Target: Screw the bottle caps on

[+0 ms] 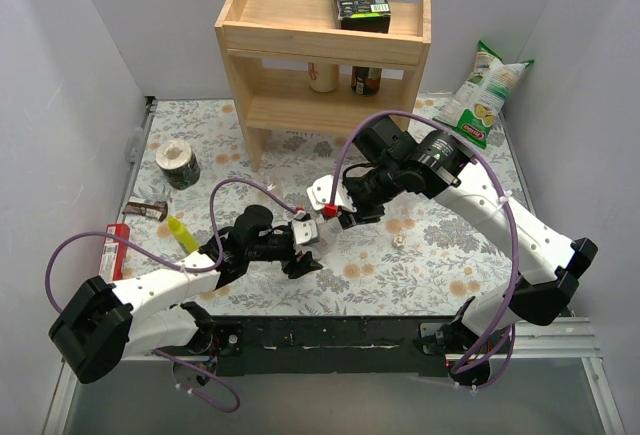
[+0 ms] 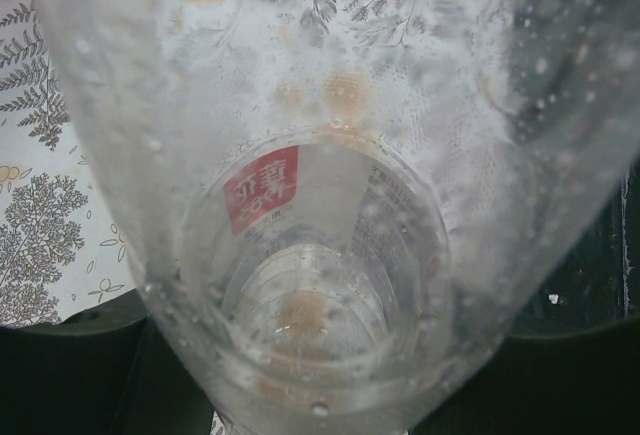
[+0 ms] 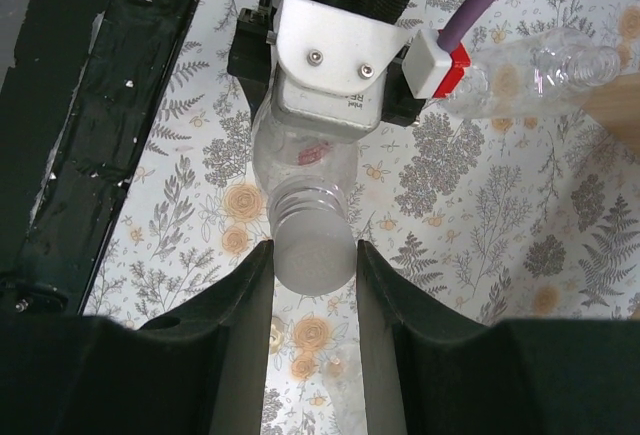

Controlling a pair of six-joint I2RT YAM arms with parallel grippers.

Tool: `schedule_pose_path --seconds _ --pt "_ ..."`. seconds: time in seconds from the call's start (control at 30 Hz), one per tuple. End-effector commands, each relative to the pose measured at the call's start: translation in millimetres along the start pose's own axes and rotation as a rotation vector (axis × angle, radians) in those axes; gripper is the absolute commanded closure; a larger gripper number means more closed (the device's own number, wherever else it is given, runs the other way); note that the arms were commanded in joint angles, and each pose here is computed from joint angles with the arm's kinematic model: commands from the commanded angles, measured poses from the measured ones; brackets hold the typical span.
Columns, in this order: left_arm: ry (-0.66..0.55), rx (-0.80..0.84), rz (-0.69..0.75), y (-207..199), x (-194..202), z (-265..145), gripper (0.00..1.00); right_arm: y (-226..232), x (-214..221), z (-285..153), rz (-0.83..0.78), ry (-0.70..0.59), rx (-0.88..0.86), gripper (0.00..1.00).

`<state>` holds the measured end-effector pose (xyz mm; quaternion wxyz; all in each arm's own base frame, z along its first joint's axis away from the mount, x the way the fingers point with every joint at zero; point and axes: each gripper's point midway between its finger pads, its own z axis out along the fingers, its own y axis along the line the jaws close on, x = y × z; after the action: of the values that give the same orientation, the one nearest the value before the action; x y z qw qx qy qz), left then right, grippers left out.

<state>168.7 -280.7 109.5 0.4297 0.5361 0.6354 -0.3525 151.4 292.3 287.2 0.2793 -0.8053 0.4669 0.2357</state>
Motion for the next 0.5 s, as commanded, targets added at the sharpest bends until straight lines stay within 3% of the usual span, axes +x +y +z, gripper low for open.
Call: schedule_pose_path --seconds 0.0,0.47 --pt "-0.078 -0.004 0.060 4.0 -24.1 -1.1 1.00 15.3 -1.3 1.7 -0.004 -0.017 -0.068 0.73" --pt "-0.097 -0.014 0.049 6.9 -27.1 0.2 1.00 28.6 -2.6 6.4 0.021 -0.040 -0.121 0.73"
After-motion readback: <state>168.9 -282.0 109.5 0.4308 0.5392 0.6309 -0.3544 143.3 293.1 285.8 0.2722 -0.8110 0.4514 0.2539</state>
